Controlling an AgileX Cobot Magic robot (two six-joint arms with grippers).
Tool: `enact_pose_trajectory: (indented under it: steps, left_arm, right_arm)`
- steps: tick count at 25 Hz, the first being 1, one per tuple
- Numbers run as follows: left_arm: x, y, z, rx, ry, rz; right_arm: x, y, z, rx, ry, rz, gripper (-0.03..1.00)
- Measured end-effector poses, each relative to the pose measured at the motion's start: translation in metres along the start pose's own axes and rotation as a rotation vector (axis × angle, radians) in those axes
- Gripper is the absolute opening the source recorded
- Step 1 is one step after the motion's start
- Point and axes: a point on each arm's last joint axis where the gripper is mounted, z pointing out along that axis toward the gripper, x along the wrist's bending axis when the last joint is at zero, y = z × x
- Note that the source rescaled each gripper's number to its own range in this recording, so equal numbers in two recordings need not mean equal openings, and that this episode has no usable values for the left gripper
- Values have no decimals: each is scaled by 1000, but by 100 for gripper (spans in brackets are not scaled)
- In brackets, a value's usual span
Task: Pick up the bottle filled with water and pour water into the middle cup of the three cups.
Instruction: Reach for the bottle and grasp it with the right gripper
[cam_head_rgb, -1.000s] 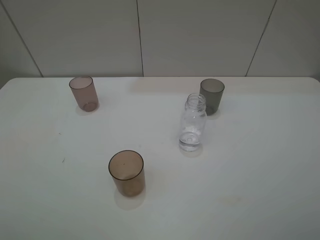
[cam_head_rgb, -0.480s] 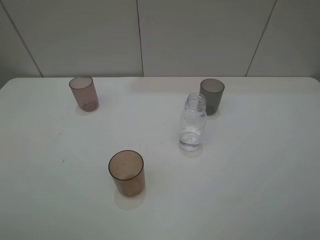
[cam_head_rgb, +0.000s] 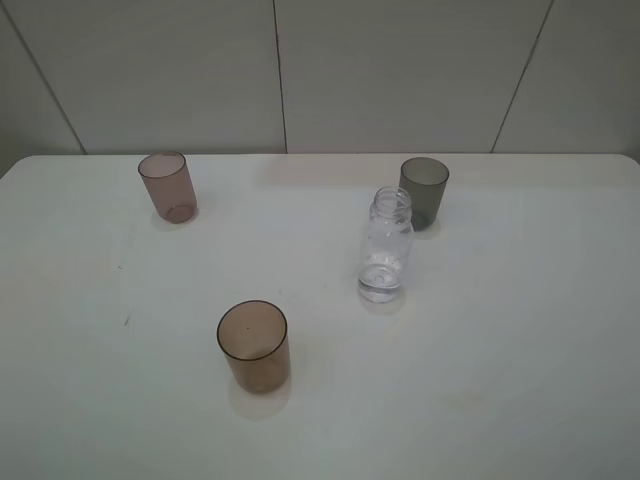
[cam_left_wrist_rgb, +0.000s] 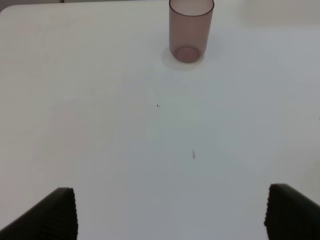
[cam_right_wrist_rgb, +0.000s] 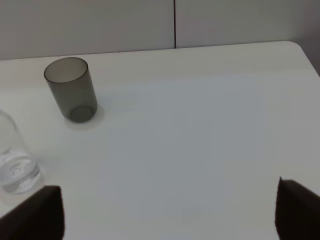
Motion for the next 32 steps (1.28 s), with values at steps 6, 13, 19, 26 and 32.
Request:
enact_pose_trajectory:
  steps: [6,13,19,26,32]
  left_arm:
    - [0,0,0,0,0,0]
    - [0,0,0,0,0,0]
    - [0,0,0,0,0,0]
    - [0,0,0,0,0,0]
    - [0,0,0,0,0,0]
  right_arm:
    - [0,0,0,0,0,0,100]
    - [0,0,0,0,0,0,100]
    - [0,0,0,0,0,0,100]
    - [2,0,0,2,20,11,100]
    - [7,2,3,29,76,42,100]
